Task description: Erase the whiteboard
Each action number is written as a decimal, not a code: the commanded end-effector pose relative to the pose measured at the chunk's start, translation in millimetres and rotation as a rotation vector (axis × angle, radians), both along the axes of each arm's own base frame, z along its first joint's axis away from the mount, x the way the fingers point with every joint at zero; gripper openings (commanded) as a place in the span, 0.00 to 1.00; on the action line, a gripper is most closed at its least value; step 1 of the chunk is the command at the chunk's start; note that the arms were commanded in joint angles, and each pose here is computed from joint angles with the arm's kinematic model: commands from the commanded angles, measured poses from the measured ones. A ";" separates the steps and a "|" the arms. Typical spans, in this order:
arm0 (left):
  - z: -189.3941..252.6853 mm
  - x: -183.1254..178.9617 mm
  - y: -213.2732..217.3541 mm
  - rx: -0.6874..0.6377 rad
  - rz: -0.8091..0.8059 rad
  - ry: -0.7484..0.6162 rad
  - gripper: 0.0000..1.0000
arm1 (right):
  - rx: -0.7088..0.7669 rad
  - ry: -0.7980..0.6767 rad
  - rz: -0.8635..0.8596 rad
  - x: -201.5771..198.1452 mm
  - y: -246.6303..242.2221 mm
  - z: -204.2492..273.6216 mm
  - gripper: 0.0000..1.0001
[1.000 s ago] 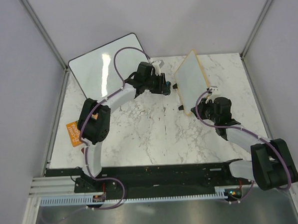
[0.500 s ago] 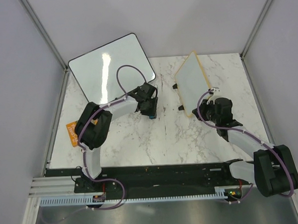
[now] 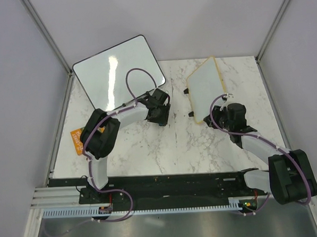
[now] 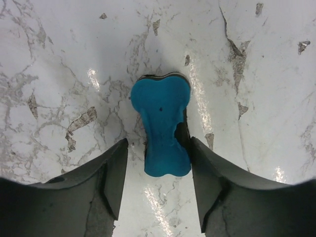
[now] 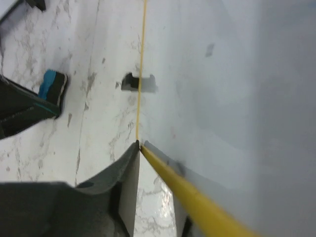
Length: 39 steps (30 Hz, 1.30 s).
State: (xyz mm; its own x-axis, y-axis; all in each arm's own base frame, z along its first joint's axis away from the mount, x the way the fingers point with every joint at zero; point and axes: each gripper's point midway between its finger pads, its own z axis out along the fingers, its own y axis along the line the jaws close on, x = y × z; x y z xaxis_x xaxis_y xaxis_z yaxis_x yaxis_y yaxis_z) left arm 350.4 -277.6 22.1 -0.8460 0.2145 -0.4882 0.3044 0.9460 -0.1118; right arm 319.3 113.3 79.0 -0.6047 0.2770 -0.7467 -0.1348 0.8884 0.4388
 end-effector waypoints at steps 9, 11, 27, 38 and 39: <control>27.0 5.2 12.9 0.146 -0.044 -0.127 0.81 | -0.023 0.156 0.030 -33.7 1.2 -30.8 0.63; 32.9 6.7 15.0 0.155 -0.035 -0.153 0.82 | -0.026 0.146 0.023 -32.4 -0.1 -28.0 0.64; 100.7 31.3 -19.9 0.008 -0.102 -0.360 0.94 | -0.023 0.075 0.033 -33.1 -0.3 14.1 0.68; 49.9 52.8 -71.4 -0.023 -0.203 -0.236 0.02 | -0.030 0.009 0.027 -44.3 -5.1 60.1 0.72; 46.8 54.2 -73.5 -0.023 -0.205 -0.224 0.02 | -0.027 -0.003 0.023 -46.0 -6.1 65.3 0.72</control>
